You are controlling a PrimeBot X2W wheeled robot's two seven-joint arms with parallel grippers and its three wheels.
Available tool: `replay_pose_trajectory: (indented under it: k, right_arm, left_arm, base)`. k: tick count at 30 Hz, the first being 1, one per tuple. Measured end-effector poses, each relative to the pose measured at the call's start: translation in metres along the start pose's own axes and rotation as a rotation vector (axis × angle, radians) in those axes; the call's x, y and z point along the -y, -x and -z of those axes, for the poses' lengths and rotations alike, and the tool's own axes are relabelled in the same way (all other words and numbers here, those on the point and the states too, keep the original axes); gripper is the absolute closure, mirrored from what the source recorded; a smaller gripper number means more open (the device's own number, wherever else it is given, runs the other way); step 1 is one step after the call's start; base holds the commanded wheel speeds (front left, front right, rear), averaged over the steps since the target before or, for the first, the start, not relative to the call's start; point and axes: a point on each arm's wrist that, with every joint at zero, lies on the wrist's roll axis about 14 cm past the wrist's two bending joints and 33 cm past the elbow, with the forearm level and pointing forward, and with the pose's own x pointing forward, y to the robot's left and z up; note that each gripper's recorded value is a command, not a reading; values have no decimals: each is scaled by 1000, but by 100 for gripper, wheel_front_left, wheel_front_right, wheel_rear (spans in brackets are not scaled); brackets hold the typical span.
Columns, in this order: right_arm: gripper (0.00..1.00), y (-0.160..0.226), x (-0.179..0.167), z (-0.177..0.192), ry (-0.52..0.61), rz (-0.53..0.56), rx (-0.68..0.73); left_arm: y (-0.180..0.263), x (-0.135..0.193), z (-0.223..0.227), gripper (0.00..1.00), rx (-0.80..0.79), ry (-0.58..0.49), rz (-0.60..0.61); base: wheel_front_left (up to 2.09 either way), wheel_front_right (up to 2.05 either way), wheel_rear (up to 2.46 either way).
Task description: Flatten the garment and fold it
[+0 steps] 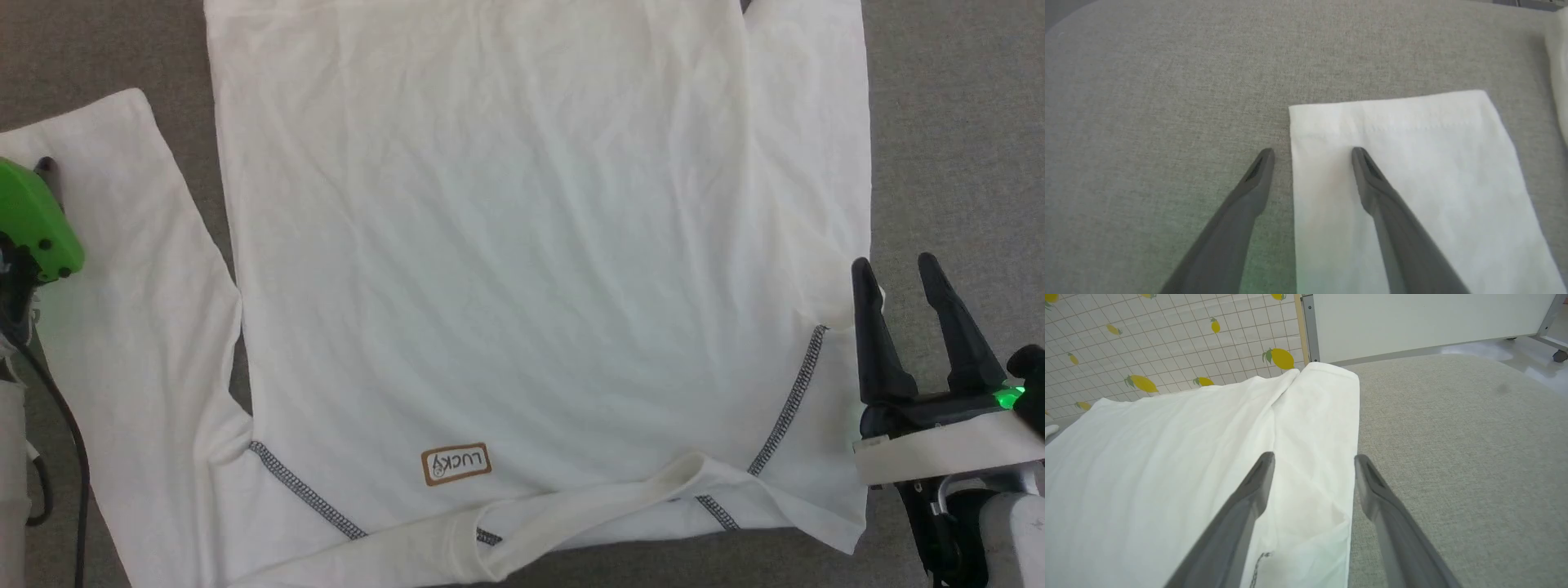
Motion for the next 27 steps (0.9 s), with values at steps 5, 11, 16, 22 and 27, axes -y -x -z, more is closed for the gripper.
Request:
replay_pose_trajectory:
  k: [5, 11, 16, 22, 27]
  right_arm:
    - [0, -4, -5, 2, -1, -17, -5]
    - [0, -5, -10, -2, -6, -33, 8]
    - [0, -3, -13, -15, -9, -44, 41]
    - [0, 6, -22, -23, -16, -73, 46]
    - [0, 4, -42, -36, -28, -130, 82]
  left_arm:
    - [-1, -1, -5, 100, 24, 27, -10]
    - [13, -20, -35, 100, 204, 43, -88]
    - [45, -44, -71, 100, 387, 16, -150]
    - [76, -43, -74, 94, 408, 67, -77]
    - [92, -35, -72, 0, 401, 120, 4]
  base:
    - [0, 0, 0]
    - [0, 0, 0]
    - [0, 0, 0]
    - [0, 0, 0]
    - [0, 0, 0]
